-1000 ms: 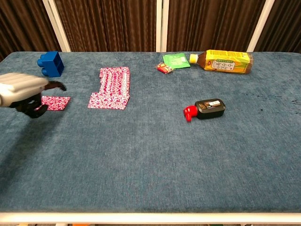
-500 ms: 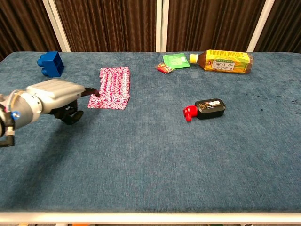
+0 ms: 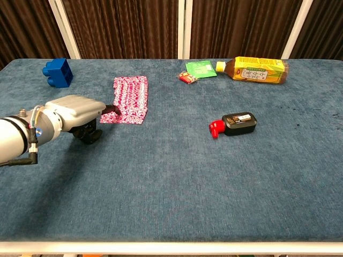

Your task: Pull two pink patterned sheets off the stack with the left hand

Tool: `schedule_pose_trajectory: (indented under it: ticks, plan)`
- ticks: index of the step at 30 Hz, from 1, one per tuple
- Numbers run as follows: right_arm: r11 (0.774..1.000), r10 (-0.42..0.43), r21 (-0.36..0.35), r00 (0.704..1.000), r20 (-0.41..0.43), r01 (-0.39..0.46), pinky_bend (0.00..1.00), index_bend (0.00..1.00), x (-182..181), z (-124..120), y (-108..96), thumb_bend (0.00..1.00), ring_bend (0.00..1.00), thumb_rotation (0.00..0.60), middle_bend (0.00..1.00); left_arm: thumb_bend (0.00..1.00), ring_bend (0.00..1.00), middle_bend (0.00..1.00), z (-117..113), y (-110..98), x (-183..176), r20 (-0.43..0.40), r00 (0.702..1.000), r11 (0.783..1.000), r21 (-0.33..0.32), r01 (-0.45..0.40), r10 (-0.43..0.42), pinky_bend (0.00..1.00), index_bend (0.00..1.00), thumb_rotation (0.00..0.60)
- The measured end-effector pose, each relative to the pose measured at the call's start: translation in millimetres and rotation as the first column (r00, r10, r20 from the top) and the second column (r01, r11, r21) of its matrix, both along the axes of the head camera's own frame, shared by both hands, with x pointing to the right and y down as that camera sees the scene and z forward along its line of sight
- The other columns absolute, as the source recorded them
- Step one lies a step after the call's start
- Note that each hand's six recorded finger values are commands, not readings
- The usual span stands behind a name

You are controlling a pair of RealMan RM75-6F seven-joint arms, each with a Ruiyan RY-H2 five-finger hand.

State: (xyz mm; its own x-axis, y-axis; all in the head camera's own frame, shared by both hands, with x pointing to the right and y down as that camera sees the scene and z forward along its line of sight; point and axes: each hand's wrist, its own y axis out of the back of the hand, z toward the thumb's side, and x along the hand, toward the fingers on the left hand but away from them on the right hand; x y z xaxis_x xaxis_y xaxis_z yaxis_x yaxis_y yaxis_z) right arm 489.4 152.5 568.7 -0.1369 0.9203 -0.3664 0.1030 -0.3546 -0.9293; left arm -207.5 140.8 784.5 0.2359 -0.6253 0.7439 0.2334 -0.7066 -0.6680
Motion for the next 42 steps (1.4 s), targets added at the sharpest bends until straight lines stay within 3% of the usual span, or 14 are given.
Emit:
schedule_pose_trajectory:
  ticks: [13, 31, 42]
  plan:
    - [1.000, -0.006, -0.006, 1.000, 0.001, 0.006, 0.00, 0.00, -4.7, 1.1, 0.0, 0.14, 0.00, 0.600, 0.00, 0.58, 0.92, 0.93, -12.9, 35.7, 4.2, 0.007, 0.995, 0.992, -0.067, -0.104, 0.104, 0.90, 0.15, 0.600]
    - [1.000, -0.024, -0.008, 1.000, 0.008, 0.024, 0.00, 0.00, -15.9, 3.5, -2.3, 0.14, 0.00, 0.600, 0.00, 0.58, 0.92, 0.93, -41.8, 75.2, -8.9, -0.031, 0.991, 0.977, -0.169, -0.132, 0.128, 0.90, 0.16, 0.600]
    - [1.000, -0.020, -0.006, 1.000, 0.009, 0.020, 0.00, 0.00, -15.9, 2.6, -2.1, 0.14, 0.00, 0.600, 0.00, 0.58, 0.92, 0.93, -77.9, 78.3, -16.9, -0.069, 0.990, 0.983, -0.128, -0.133, 0.125, 0.90, 0.16, 0.600]
